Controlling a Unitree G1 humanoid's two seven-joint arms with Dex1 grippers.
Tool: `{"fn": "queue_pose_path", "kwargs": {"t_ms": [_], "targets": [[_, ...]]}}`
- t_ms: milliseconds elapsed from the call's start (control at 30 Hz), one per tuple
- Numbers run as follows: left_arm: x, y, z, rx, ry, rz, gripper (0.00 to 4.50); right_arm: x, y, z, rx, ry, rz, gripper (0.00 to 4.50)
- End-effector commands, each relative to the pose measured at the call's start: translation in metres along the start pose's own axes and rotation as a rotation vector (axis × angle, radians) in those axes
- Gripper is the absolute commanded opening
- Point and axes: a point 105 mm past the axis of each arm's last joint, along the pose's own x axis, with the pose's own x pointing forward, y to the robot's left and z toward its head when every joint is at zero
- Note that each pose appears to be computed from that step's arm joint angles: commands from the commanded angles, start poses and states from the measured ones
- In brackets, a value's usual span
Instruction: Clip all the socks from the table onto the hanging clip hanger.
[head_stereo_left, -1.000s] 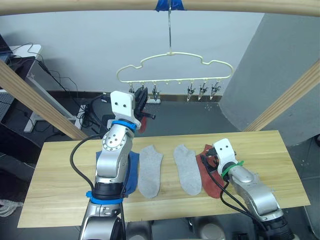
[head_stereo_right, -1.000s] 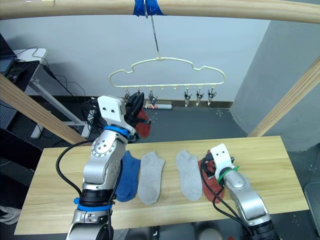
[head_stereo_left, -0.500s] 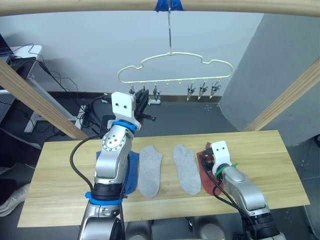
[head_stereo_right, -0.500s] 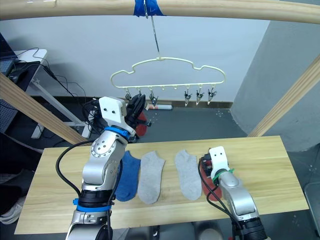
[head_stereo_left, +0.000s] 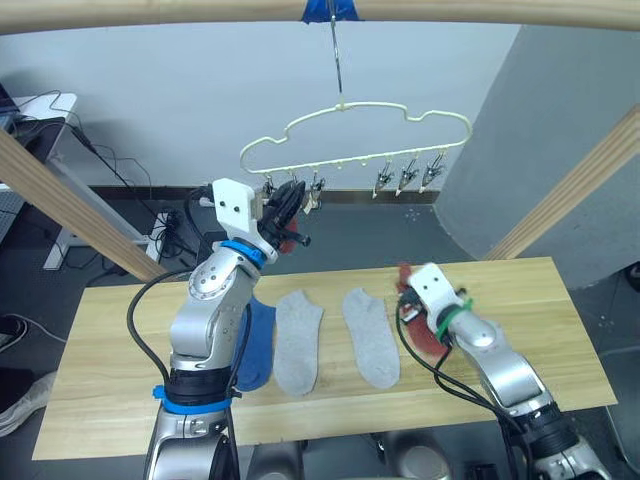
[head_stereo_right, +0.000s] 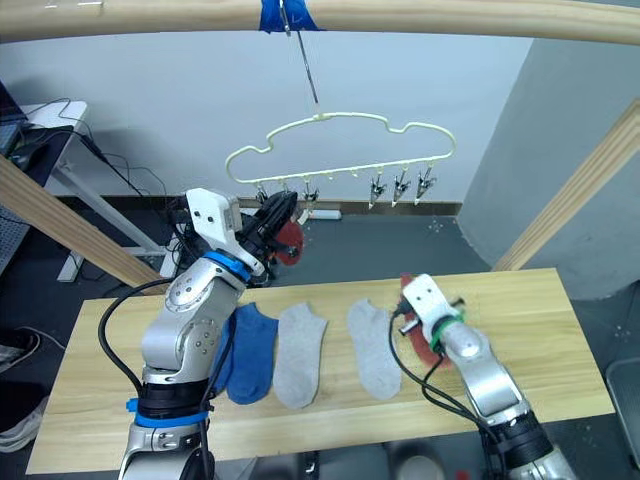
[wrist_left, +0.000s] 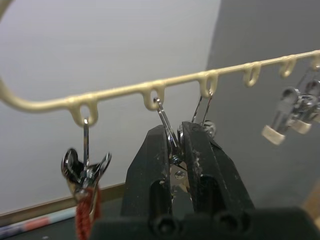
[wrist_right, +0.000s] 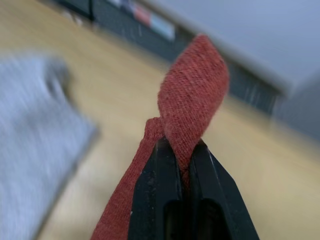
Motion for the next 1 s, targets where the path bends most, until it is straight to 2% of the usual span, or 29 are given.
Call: {"fn": "queue_pose_path", "kwargs": {"t_ms": [33, 200, 433, 667, 1000], "targets": [[-0.001, -0.016, 0.027, -0.027, -0.066, -0.081, 0.09, 0.006, 0.017, 0.038, -0.132, -0.137, 0.073, 0.0], [-0.002, -0.022, 0.031, -0.103, -0.053, -0.102, 0.09, 0.021, 0.021, 0.068, -0.226, -0.224, 0.103, 0.0], [-0.005, -0.025, 0.035, -0.129, -0.04, -0.112, 0.09, 0.033, 0.027, 0.091, -0.266, -0.288, 0.148, 0.0], [-0.005, -0.024, 0.034, -0.123, -0.034, -0.111, 0.09, 0.035, 0.026, 0.109, -0.279, -0.342, 0.149, 0.0], [-0.007, -0.026, 0.032, -0.118, -0.029, -0.108, 0.09, 0.033, 0.022, 0.12, -0.266, -0.375, 0.143, 0.0]]}}
